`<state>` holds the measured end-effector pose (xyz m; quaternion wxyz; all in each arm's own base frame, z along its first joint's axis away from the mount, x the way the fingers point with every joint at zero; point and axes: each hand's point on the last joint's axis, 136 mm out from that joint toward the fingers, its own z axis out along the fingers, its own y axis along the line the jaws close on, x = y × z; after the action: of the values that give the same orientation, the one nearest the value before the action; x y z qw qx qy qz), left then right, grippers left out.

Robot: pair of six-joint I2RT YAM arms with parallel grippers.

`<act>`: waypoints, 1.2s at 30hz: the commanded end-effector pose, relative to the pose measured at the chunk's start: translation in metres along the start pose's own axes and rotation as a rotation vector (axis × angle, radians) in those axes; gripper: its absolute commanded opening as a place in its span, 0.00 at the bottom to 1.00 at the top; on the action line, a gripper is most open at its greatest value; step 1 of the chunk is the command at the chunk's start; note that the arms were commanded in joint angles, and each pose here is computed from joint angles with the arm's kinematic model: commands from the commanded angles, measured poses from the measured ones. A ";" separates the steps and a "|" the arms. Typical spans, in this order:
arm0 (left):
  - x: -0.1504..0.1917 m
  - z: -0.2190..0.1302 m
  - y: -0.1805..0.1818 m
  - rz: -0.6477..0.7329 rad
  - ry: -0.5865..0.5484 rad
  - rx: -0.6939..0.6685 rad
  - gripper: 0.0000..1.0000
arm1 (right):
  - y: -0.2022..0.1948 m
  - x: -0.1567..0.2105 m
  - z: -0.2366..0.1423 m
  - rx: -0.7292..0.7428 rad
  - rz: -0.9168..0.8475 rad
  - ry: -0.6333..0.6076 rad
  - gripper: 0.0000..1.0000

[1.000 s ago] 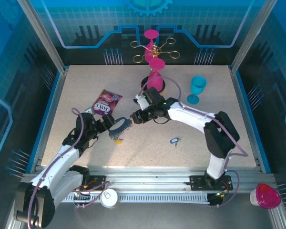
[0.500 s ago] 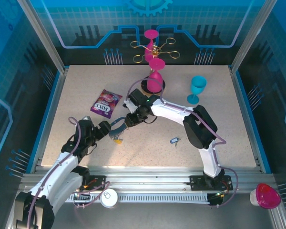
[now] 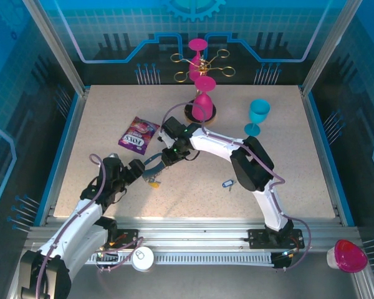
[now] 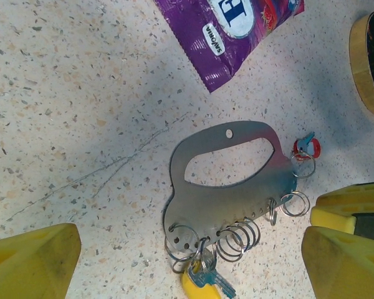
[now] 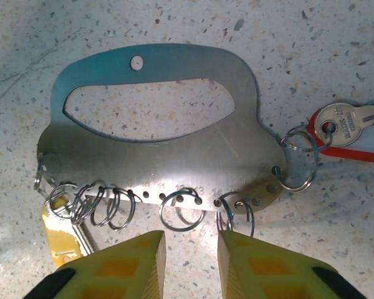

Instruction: Put the keys on the keyring

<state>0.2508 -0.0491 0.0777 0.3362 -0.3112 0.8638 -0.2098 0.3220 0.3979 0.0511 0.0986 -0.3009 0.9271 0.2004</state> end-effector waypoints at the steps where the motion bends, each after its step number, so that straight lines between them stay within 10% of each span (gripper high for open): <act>1: 0.004 0.000 0.006 -0.019 0.005 -0.018 0.92 | 0.002 0.009 0.007 0.027 -0.018 0.049 0.29; 36: 0.003 0.007 -0.002 0.018 0.021 0.007 0.80 | -0.003 0.003 0.008 0.087 -0.009 0.038 0.33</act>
<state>0.2530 -0.0496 0.0738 0.3317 -0.3176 0.8629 -0.2107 0.3249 0.3899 0.0322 0.0881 -0.3063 0.9368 0.1444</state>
